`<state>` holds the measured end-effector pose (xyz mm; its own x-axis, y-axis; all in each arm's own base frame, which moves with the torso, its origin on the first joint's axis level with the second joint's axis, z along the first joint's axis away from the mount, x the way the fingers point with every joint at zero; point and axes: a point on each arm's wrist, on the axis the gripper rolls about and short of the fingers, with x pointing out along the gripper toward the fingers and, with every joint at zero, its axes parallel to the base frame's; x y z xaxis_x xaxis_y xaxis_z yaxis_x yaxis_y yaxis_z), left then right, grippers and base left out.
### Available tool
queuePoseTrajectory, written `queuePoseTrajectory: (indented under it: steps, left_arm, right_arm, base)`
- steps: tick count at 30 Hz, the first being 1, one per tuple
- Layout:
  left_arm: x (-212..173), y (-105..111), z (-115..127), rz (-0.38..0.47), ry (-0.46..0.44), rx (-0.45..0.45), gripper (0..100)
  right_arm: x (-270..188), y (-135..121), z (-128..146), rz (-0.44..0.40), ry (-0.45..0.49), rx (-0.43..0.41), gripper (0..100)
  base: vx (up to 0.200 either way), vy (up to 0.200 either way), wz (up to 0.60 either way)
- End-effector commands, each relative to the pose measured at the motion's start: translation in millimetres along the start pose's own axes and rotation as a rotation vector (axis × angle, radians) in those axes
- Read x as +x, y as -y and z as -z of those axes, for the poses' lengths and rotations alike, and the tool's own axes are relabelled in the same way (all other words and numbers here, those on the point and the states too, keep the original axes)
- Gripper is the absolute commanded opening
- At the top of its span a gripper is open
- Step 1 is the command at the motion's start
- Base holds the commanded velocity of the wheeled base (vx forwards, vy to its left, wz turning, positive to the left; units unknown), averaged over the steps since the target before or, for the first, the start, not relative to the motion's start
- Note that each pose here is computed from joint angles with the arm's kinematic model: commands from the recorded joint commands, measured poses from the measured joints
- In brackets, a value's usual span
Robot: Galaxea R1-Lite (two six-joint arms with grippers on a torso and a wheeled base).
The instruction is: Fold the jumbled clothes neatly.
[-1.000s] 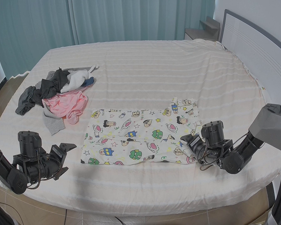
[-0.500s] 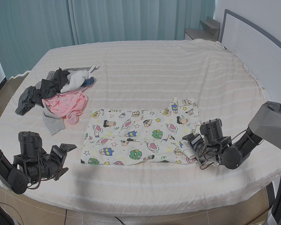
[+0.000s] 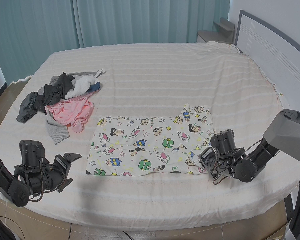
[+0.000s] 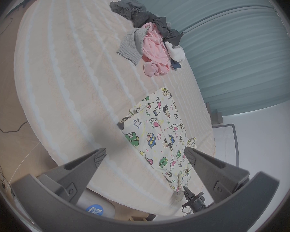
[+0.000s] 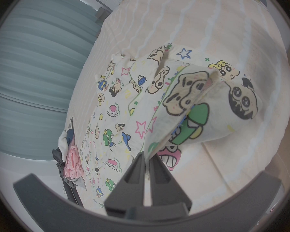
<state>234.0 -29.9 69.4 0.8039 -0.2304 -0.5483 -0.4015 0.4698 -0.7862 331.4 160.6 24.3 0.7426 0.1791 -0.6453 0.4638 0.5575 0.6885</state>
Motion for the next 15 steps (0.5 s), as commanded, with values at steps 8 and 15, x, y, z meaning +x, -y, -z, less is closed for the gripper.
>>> queuePoseTrajectory:
  steps: [8,15]
  left_arm:
    - [0,0,0,-0.001,0.0,0.001,100]
    - [0,0,0,-0.001,0.0,0.001,100]
  right_arm:
    - [-14,-10,10,-0.015,-0.011,-0.061,0]
    - [-18,-22,16,-0.056,-0.014,-0.157,0]
  base:
    - [0.0,0.0,0.0]
    - [0.0,0.0,0.0]
